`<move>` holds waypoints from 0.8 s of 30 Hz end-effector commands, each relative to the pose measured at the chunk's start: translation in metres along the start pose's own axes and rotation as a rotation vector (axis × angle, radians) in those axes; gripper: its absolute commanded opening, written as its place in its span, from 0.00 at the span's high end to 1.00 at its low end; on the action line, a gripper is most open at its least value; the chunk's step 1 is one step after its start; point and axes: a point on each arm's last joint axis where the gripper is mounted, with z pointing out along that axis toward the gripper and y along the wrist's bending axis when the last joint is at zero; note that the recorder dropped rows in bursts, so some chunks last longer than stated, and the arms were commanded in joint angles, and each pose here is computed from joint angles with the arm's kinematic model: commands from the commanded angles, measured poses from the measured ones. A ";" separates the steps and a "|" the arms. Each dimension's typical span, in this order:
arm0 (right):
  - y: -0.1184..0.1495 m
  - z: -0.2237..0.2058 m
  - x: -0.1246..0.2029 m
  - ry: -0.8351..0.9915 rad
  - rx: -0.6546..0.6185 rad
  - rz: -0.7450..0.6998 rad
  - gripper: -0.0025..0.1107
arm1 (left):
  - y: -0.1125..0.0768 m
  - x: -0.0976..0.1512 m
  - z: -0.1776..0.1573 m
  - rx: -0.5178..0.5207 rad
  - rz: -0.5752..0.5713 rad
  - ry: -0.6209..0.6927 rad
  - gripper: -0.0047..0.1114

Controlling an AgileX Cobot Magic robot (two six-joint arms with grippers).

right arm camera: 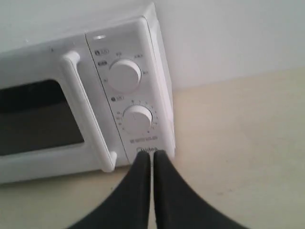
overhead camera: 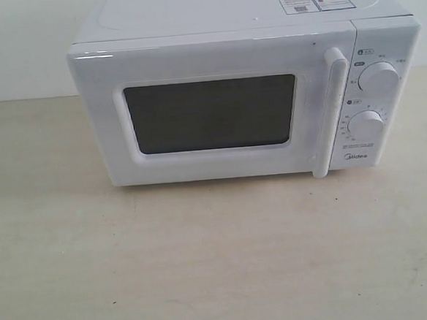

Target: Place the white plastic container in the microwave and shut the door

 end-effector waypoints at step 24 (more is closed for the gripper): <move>-0.005 -0.002 0.018 0.184 0.048 -0.096 0.98 | 0.000 0.001 0.001 -0.003 -0.010 0.001 0.92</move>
